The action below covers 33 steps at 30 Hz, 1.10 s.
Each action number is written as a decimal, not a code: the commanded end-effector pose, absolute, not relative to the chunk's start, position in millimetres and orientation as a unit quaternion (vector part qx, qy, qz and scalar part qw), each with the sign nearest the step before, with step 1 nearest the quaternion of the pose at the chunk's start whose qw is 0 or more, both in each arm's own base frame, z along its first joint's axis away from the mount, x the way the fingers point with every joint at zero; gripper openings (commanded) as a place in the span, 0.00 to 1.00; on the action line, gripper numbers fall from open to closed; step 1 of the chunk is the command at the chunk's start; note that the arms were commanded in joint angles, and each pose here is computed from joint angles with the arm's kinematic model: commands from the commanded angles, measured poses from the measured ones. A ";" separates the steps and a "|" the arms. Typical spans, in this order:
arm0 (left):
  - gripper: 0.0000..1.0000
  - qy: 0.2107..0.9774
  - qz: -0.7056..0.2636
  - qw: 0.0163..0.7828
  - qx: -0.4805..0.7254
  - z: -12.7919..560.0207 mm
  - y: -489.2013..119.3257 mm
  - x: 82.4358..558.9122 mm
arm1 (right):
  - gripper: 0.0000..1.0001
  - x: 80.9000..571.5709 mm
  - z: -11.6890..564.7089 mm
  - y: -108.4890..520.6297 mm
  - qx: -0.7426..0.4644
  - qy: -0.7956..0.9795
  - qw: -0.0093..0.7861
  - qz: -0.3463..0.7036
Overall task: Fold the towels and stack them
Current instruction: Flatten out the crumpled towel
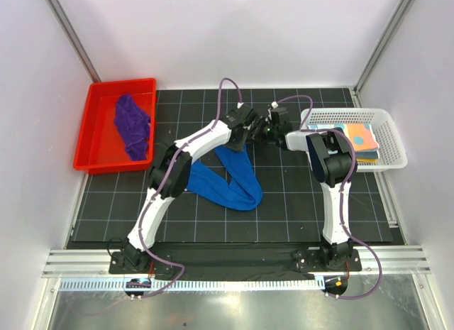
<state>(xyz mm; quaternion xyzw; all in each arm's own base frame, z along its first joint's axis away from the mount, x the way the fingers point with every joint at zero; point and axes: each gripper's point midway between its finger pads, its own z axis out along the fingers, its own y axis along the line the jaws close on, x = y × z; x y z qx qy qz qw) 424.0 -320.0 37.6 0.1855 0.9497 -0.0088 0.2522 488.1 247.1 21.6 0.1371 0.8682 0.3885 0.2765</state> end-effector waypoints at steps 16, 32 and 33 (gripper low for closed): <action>0.19 0.943 -0.027 0.319 0.095 94.6 -256.9 444.9 | 0.01 483.4 -9.0 194.0 0.160 0.908 0.295 0.252; 0.49 0.925 -0.122 0.357 0.034 124.5 -278.8 466.4 | 0.01 485.5 -5.7 180.4 0.161 0.910 0.307 0.228; 0.52 0.924 -0.123 0.361 0.033 125.3 -286.9 471.8 | 0.01 485.7 -4.9 180.4 0.161 0.910 0.308 0.228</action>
